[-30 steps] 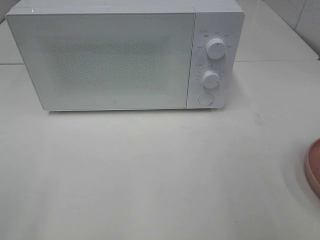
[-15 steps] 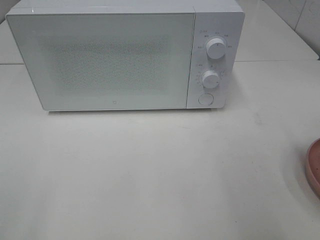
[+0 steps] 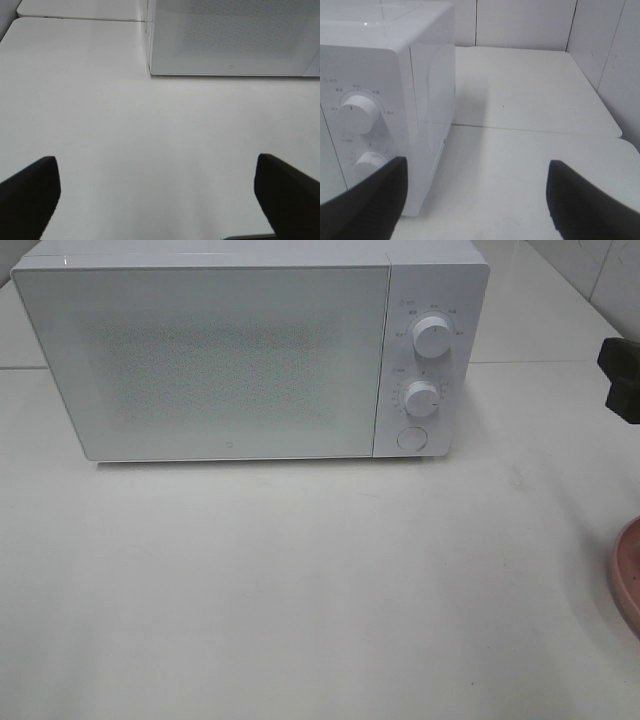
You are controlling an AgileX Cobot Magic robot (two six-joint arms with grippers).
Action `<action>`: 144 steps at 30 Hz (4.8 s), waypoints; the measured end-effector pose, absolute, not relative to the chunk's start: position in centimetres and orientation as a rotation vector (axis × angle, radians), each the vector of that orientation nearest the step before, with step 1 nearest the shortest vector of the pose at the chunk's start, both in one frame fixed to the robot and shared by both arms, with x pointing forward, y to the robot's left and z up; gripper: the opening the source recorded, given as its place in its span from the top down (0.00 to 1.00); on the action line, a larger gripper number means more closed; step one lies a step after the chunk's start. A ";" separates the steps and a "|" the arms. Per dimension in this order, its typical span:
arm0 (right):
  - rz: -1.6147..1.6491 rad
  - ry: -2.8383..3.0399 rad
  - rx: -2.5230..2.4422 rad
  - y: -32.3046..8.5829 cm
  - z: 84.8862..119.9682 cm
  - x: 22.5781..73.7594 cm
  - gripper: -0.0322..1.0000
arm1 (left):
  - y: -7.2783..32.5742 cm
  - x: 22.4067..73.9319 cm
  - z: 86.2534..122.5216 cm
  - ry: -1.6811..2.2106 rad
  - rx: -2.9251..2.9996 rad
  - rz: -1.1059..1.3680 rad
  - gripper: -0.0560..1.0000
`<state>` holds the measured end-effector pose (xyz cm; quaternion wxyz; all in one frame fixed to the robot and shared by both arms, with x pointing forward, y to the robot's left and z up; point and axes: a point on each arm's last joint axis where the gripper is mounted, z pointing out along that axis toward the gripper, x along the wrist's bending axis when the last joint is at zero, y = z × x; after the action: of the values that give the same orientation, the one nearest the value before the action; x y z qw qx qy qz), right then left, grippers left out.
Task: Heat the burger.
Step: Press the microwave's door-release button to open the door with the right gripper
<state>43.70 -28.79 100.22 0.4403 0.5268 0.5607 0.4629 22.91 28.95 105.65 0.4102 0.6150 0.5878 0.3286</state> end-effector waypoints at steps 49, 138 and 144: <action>1.016 1.450 1.308 -17.6 91.8 44.7 0.25 | 28.9 22.9 105.7 1.480 1.549 0.827 0.02; 1.646 0.158 2.693 -14.0 86.6 53.0 0.96 | 28.9 22.9 105.7 1.479 1.547 0.829 0.02; 1.627 0.124 2.699 -14.4 86.2 54.1 0.96 | 28.9 22.9 105.7 1.479 1.547 0.829 0.02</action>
<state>54.09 -14.39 86.20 -0.0060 0.8558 0.0393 0.5158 22.92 28.95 105.67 0.4107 0.6146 0.5875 0.3293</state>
